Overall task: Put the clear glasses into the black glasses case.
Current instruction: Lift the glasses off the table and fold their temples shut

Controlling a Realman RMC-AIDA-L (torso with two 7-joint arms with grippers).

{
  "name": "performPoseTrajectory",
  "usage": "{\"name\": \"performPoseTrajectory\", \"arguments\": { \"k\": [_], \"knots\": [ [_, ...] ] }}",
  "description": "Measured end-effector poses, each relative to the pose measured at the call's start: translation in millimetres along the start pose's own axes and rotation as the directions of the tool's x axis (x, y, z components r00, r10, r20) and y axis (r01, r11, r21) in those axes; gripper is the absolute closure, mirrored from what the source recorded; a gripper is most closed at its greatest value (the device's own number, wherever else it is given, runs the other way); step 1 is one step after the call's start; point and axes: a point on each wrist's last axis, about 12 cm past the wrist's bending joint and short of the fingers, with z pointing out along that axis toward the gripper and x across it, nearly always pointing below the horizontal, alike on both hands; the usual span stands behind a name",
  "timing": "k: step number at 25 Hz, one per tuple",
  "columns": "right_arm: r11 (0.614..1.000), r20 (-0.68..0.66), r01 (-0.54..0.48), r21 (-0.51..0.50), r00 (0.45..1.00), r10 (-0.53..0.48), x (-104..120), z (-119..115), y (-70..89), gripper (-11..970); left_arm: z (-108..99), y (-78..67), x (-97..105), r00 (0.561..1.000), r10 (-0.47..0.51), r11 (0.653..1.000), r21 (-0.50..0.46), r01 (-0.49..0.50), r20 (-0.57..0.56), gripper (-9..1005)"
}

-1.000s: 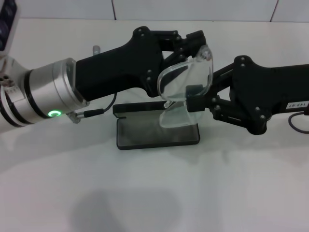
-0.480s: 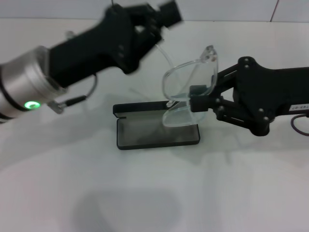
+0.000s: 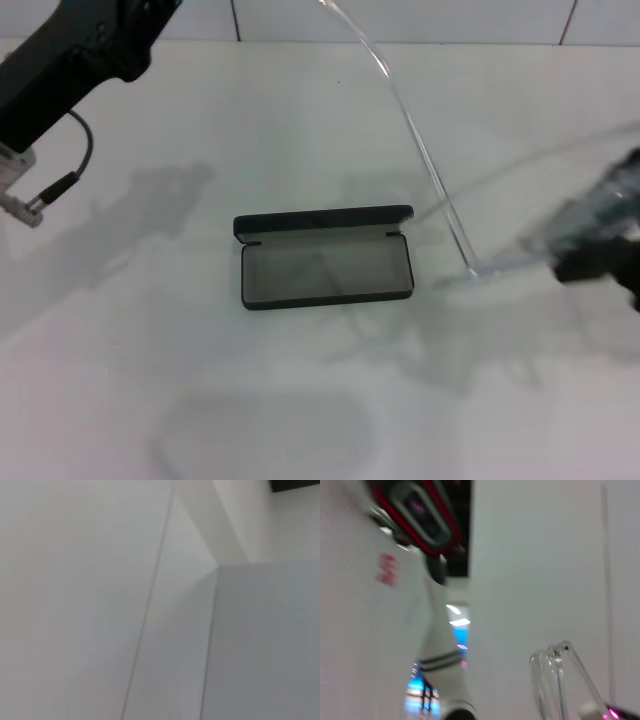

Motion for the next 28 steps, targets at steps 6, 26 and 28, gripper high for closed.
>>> {"name": "performPoseTrajectory", "arguments": {
  "k": [6, 26, 28],
  "knots": [
    [0.997, 0.046, 0.055, -0.063, 0.998, -0.052, -2, 6, 2.9, 878, 10, -6.9, 15, 0.997, -0.046, 0.997, 0.056, 0.050, -0.061, 940],
    [0.997, 0.071, -0.074, -0.011, 0.995, 0.074, 32, 28, -31.8, 878, 39, -32.8, 26, 0.992, -0.078, 0.955, 0.279, 0.102, -0.097, 939],
    [0.997, 0.070, -0.082, -0.003, 0.994, 0.082, 34, 28, -33.1, 878, 42, -34.1, 27, 0.992, -0.077, 0.951, 0.292, 0.104, -0.102, 939]
  ]
}}
